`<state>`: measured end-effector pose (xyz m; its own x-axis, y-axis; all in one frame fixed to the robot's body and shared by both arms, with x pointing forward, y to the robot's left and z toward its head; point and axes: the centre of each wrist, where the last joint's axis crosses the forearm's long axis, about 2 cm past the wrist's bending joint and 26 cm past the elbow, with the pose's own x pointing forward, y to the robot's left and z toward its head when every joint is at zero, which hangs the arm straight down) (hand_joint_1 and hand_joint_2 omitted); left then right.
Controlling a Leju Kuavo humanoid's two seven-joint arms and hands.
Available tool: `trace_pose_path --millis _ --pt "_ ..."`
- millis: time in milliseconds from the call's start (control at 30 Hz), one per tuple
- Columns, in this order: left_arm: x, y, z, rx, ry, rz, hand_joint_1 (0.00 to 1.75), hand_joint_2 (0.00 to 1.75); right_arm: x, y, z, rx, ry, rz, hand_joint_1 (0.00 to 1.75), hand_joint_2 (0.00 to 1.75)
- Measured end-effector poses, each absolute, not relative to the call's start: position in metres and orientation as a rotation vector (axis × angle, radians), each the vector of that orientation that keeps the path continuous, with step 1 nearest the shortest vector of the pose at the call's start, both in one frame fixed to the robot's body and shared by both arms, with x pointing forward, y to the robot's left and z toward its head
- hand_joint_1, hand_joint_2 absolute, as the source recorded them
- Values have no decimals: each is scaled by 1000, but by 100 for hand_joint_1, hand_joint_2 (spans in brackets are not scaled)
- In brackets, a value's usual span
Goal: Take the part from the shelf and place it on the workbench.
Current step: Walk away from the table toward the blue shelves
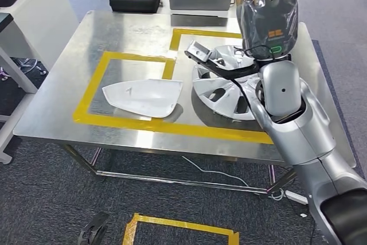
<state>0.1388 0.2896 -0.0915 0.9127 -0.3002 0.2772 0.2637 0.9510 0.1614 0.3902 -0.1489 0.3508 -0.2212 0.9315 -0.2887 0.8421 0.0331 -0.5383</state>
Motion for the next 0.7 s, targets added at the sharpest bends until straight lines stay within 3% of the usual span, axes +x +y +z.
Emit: trace_pose_path --millis 700 --pt "135 289 -93 150 -315 -291 0 0 380 -143 318 -1745 -2130 948 0 175"
